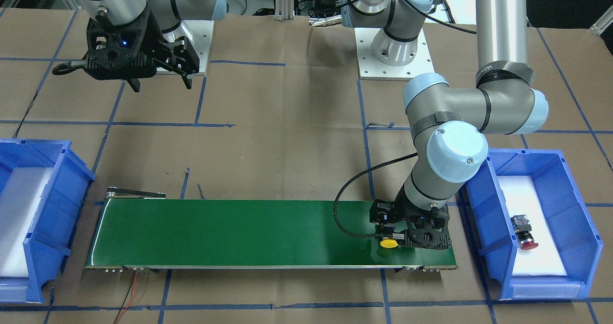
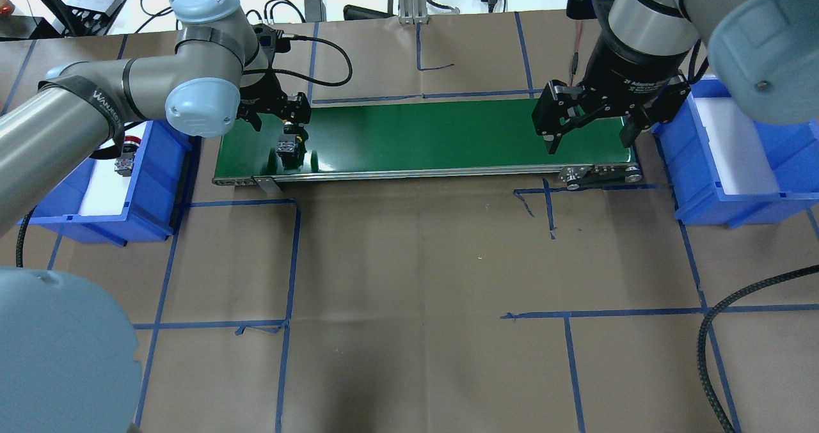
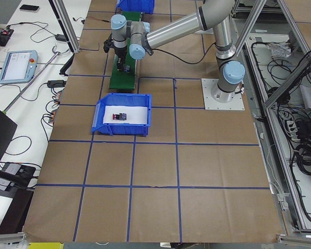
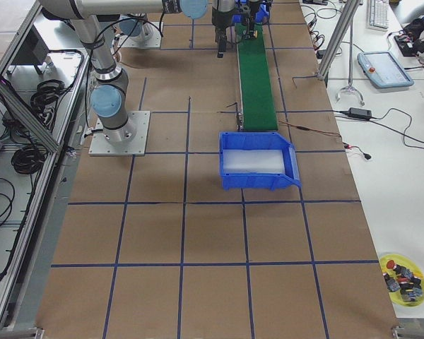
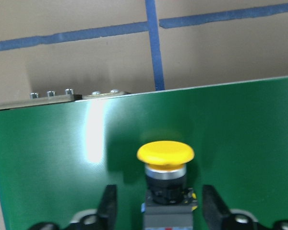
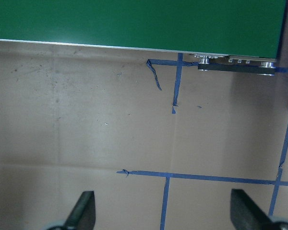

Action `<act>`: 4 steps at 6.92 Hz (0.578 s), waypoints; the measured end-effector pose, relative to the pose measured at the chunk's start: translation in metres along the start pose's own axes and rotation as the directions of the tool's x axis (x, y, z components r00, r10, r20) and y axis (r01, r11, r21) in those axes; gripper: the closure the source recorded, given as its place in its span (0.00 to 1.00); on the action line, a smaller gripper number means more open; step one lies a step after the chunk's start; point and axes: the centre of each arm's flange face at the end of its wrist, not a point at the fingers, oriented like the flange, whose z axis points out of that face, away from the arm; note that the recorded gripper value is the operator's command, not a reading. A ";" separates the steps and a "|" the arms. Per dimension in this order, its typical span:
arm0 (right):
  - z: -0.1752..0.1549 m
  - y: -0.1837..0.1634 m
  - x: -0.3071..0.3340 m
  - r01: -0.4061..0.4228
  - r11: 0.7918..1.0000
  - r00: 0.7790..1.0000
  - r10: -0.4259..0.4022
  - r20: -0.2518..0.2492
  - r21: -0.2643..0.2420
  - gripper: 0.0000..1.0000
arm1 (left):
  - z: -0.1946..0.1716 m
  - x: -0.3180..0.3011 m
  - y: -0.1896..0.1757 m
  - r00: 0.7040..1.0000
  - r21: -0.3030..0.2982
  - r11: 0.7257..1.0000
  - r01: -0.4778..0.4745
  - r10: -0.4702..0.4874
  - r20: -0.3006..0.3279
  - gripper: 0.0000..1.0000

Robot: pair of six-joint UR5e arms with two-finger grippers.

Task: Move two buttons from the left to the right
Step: 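Open the left gripper and lift it away from the yellow button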

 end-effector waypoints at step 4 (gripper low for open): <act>0.000 0.000 0.000 0.000 1.000 1.000 0.000 0.000 0.000 0.00 | -0.103 -0.005 0.000 1.000 -0.001 1.000 0.005 -0.005 0.002 0.00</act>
